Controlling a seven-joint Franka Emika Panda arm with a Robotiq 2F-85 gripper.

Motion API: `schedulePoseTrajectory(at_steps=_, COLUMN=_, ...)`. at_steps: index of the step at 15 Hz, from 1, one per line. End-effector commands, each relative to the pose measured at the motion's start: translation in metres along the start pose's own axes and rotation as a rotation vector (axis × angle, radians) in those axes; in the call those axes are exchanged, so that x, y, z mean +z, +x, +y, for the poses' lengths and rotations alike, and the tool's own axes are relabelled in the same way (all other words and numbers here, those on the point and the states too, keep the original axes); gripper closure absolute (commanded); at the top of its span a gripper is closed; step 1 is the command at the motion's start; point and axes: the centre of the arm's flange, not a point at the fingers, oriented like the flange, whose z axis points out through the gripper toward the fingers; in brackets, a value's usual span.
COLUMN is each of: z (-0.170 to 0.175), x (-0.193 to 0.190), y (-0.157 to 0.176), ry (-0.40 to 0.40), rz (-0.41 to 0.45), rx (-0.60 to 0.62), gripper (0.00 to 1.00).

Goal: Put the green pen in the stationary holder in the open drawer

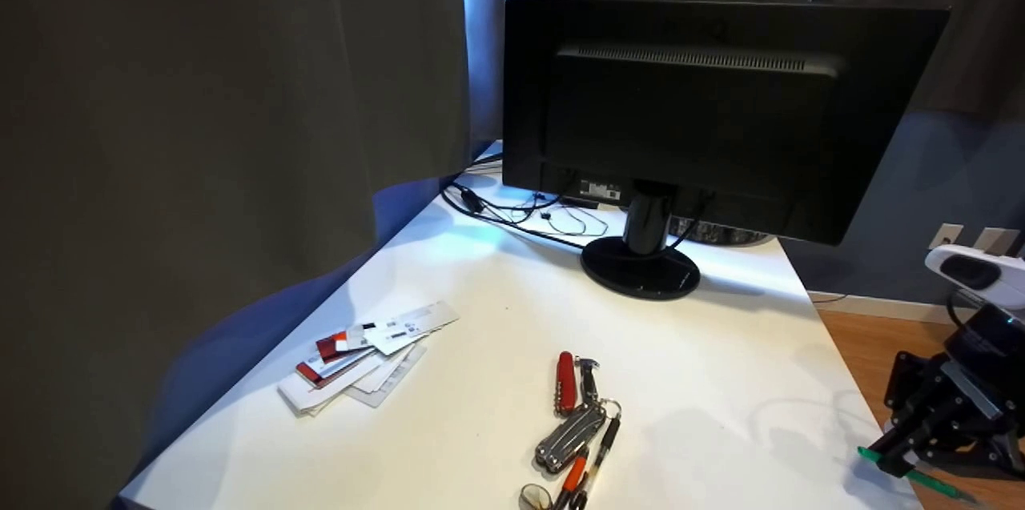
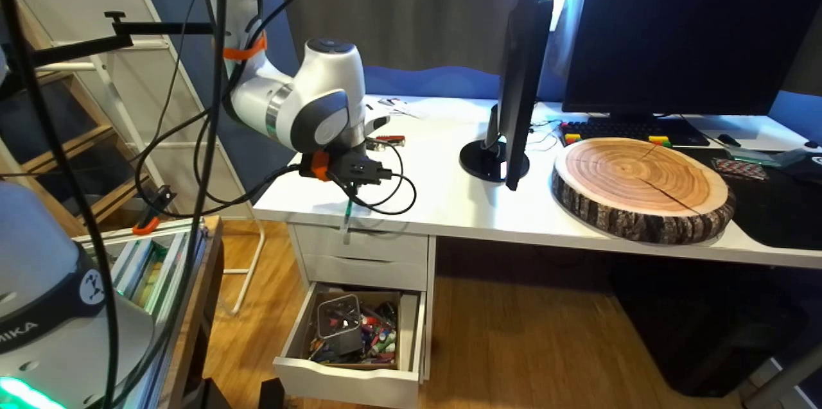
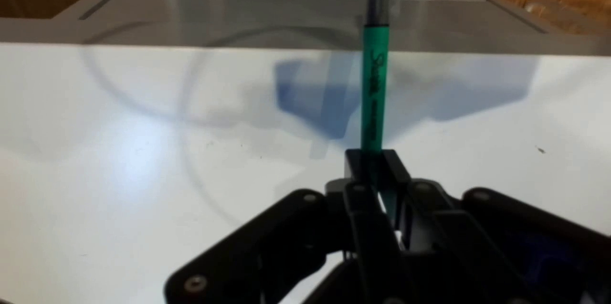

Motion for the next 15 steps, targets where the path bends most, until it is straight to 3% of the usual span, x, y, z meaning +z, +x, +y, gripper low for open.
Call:
schedulePoseTrajectory(at_steps=1, z=0.002, x=-0.004, y=-0.033, ry=0.034, rz=0.105, rx=0.057, gripper=0.97)
schedulePoseTrajectory(at_steps=8, z=-0.004, x=-0.002, y=-0.087, ry=0.005, rz=0.297, rx=0.075, gripper=0.97)
schedulePoseTrajectory(at_steps=15, z=-0.004, x=0.002, y=-0.132, ry=0.016, rz=0.396, rx=0.04, gripper=0.97)
